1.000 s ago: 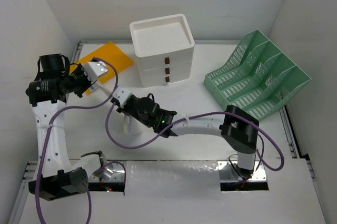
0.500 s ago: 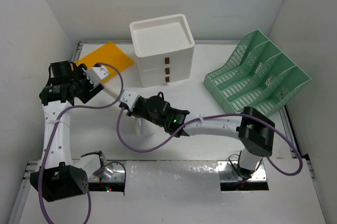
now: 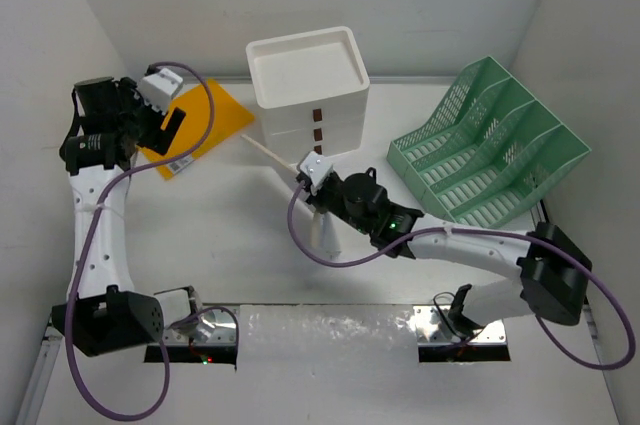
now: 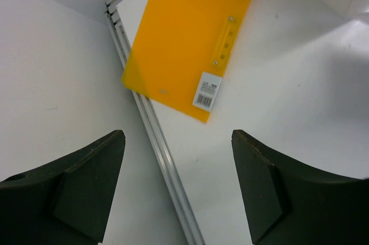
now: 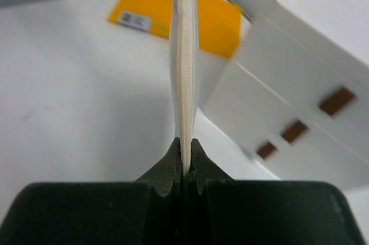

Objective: Organize the desk

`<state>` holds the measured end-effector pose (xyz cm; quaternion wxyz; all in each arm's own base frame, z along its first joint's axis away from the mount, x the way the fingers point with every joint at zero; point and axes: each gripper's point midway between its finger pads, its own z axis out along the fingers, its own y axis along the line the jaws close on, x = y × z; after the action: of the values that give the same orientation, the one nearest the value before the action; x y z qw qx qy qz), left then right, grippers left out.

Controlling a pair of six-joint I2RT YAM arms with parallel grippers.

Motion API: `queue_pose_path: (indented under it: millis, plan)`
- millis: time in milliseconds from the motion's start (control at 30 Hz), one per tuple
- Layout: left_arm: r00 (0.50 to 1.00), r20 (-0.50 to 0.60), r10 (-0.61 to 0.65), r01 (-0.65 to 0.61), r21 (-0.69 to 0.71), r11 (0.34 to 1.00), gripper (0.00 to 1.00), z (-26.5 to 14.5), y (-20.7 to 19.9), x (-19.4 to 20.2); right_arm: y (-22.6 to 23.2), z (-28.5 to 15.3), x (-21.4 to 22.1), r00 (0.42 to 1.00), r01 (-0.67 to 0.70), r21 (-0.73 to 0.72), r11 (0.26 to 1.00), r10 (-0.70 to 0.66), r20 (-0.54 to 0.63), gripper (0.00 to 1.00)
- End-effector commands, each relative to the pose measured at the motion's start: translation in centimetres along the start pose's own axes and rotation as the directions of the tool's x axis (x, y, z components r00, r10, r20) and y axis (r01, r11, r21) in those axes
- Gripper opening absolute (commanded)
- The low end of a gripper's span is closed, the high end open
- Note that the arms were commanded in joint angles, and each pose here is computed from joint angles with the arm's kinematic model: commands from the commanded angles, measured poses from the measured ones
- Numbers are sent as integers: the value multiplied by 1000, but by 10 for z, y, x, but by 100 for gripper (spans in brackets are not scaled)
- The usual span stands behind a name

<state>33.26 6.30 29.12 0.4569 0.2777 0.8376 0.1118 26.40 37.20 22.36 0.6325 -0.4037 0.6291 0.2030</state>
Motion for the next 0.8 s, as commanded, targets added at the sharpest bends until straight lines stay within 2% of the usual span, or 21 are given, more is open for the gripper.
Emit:
queue_pose_path:
  millis: [0, 133, 267, 400, 433, 500, 533, 600, 633, 667, 700, 767]
  plan:
    - [986, 77, -149, 154, -74, 985, 73, 1, 21, -20, -30, -26, -44, 989, -59, 126, 990, 42, 139, 0]
    - [977, 76, -198, 204, -83, 975, 72, 9, 20, -14, -72, -64, -79, 978, -39, 297, 954, -24, 206, 0]
    - [975, 75, -211, 215, -53, 975, 72, 14, 8, -6, -111, -112, -122, 944, -38, 450, 892, -116, 310, 0]
    - [971, 84, -223, 226, -20, 974, 71, 17, 1, -6, -140, -135, -142, 939, -13, 581, 814, -190, 288, 0]
    - [966, 91, -244, 242, 31, 970, 71, 18, -8, -10, -149, -142, -146, 937, 6, 634, 773, -226, 266, 0]
    - [957, 101, -273, 260, 124, 958, 69, 8, -22, -22, -151, -131, -140, 939, 95, 662, 744, -288, 189, 0]
    - [944, 142, -297, 262, 224, 939, 68, 1, -36, -38, -150, -126, -138, 941, 117, 665, 738, -297, 165, 0]
    - [926, 193, -325, 254, 319, 913, 68, -21, -47, -65, -148, -110, -128, 941, 163, 675, 720, -319, 114, 0]
    - [901, 225, -370, 262, 398, 879, 68, -33, -57, -82, -147, -109, -123, 943, 170, 694, 700, -319, 91, 0]
    - [886, 269, -378, 244, 424, 872, 68, -48, -58, -101, -146, -106, -124, 940, 149, 721, 677, -324, 111, 0]
    - [860, 280, -426, 260, 478, 839, 69, -61, -66, -116, -141, -105, -126, 929, 191, 732, 654, -362, 81, 0]
    - [830, 334, -446, 228, 526, 819, 70, -79, -74, -145, -140, -106, -132, 913, 230, 768, 598, -406, 42, 0]
